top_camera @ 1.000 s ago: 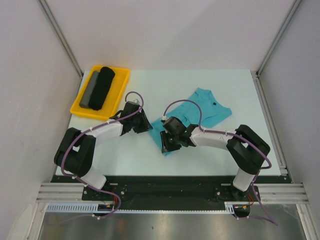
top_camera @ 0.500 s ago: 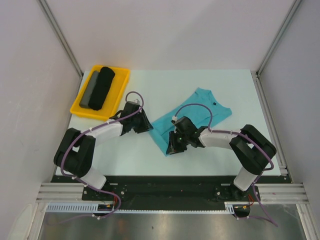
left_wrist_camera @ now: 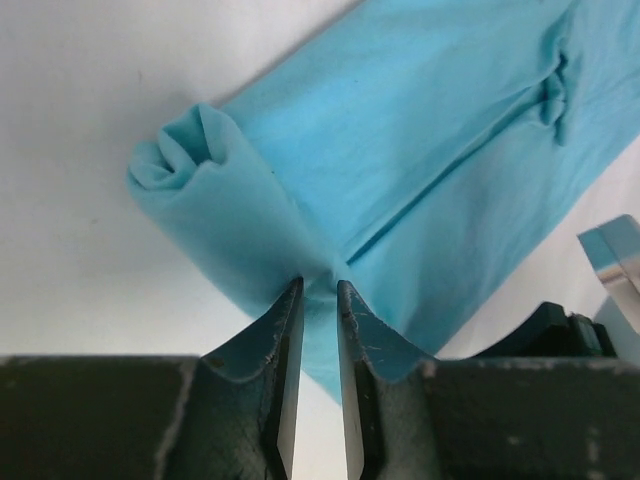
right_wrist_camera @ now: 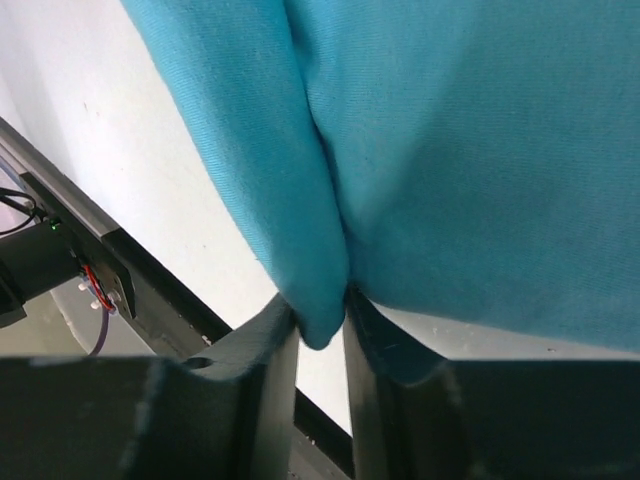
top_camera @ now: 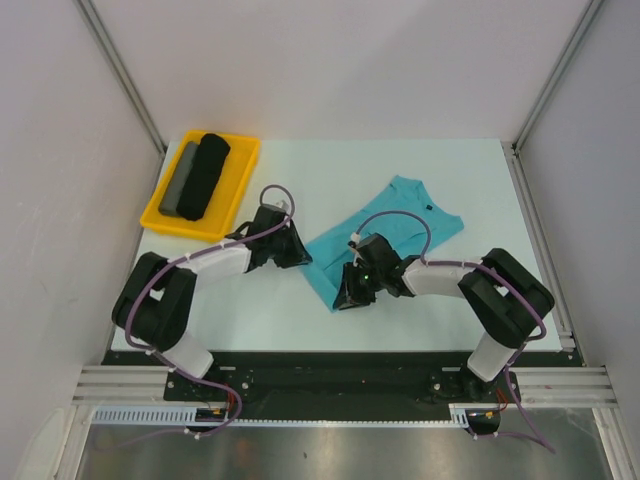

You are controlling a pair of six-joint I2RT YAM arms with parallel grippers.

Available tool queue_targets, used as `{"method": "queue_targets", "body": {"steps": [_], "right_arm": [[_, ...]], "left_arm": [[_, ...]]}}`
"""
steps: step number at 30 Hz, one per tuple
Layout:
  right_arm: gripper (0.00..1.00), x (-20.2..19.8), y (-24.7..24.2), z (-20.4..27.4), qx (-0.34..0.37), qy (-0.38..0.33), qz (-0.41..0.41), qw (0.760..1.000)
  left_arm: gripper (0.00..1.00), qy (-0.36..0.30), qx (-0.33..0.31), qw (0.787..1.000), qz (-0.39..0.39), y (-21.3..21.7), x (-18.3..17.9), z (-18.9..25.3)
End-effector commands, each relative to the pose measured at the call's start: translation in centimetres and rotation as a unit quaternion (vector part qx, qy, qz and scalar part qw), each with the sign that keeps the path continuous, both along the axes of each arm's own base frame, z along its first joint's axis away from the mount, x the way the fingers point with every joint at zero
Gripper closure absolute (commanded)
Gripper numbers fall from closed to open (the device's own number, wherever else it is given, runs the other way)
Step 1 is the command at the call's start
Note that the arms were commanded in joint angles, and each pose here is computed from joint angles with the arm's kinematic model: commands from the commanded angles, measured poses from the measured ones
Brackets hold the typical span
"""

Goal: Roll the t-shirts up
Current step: Roll the T-shirt to the center of the board.

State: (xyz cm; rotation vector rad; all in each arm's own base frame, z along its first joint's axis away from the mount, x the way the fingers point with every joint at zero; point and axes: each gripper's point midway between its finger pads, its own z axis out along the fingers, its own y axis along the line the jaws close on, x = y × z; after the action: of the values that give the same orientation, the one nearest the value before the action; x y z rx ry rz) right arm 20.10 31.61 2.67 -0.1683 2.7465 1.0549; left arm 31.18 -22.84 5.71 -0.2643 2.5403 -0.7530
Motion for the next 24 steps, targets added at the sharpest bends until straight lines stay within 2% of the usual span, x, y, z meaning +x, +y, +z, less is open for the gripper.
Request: {"method": "queue_targets", "body": {"steps": [1, 4, 9, 13, 16, 19, 24], "right_arm": [[0.67, -0.1, 0.3, 0.6, 0.019, -0.009, 0.005, 1.000], [0.55, -0.3, -0.3, 1.1, -0.001, -0.030, 0.006, 1.000], [0.48, 0.2, -1.4, 2.5, -0.038, -0.088, -0.006, 0.995], [0.47, 0.2, -2.9, 4.2, -0.072, -0.130, -0.020, 0.989], [0.47, 2.0, -3.4, 6.7, -0.076, -0.193, -0.046, 0.977], [0.52, 3.9, -2.5, 8.6, -0.077, -0.242, -0.051, 0.966], [0.59, 5.7, -0.4, 7.5, -0.101, -0.267, -0.030, 0.958]], "left_arm": [[0.77, -0.005, -0.009, 1.000, -0.007, -1.6, 1.3, 0.0], [0.77, -0.004, -0.006, 1.000, -0.012, -2.2, 1.6, -0.3], [0.77, 0.001, 0.006, 1.000, -0.021, -2.9, 1.6, -1.0], [0.77, 0.002, 0.014, 1.000, -0.024, -2.8, 1.6, -1.1], [0.77, 0.001, 0.019, 0.999, -0.026, -2.8, 1.5, -1.2], [0.77, 0.004, 0.023, 0.999, -0.024, -2.7, 1.6, -1.4], [0.77, 0.003, 0.025, 0.999, -0.026, -2.9, 1.8, -1.4]]}}
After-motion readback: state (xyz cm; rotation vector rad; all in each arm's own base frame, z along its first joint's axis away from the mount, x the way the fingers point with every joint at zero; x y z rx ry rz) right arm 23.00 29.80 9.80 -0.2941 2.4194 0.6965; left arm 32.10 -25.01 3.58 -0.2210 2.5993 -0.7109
